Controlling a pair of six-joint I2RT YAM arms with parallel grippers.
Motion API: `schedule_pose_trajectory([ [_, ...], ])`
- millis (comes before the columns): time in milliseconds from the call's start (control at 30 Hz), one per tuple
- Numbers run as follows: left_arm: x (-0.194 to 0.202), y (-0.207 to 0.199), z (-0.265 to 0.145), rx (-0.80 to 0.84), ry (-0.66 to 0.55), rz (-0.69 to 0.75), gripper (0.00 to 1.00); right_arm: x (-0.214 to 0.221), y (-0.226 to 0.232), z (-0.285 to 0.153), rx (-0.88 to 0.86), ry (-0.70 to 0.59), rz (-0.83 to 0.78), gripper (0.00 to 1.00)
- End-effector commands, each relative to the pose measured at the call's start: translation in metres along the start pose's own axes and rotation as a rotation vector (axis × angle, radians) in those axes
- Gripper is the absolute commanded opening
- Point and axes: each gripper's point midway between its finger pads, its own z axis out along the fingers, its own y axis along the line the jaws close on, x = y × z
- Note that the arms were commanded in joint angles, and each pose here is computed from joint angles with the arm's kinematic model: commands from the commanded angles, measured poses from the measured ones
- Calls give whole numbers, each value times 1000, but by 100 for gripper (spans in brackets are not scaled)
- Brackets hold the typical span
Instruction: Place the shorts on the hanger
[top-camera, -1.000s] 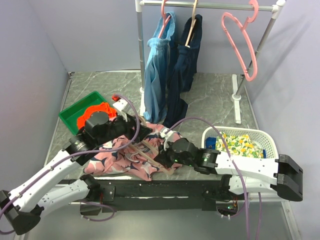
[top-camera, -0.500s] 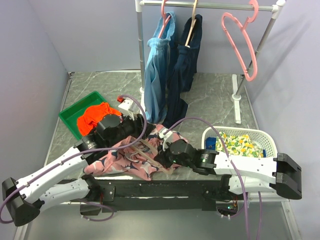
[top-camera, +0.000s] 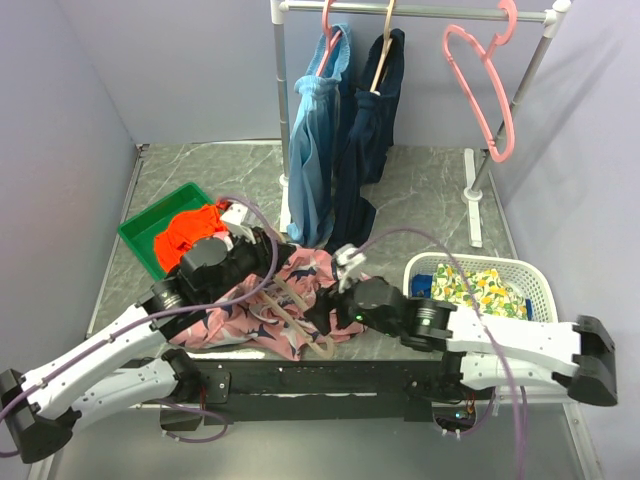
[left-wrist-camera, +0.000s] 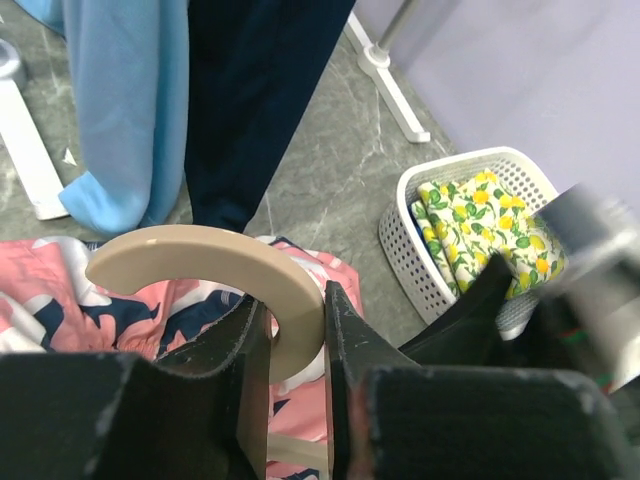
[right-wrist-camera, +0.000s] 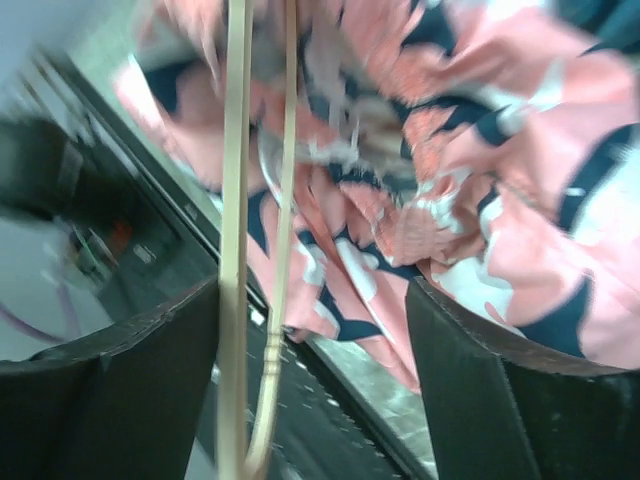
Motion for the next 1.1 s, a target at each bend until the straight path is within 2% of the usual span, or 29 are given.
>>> schedule_pose_trajectory([
  [0,-16,3,-9,-19,-77,-6,1,-51,-11,-37,77,-203,230,79],
  [67,-20,4,-13,-24,-96,-19,1,-46,-25,-39,109,-201,302,73],
  [100,-20,4,-14,-19,-102,-19,1,-42,-23,-37,97,-186,340,60],
  [133,-22,3,-16,-17,-112,-24,1,-36,-22,-32,83,-164,345,57],
  [267,-27,2,-21,-5,-143,-31,1,-10,-18,-5,89,-63,359,54],
  [367,-29,1,-23,-2,-147,-35,1,6,-18,19,99,-8,365,53],
  [567,-35,-1,-24,1,-161,-36,1,37,-40,56,249,95,344,56],
  [600,-37,-2,-25,4,-166,-37,1,43,-41,62,255,111,341,61],
  [933,-42,-4,-27,10,-181,-35,1,44,-51,87,358,102,359,63],
  [1000,-43,-2,-27,3,-189,-38,1,48,-58,86,401,99,377,50],
  [1067,-43,0,-28,-5,-198,-38,1,50,-66,82,434,91,389,31],
])
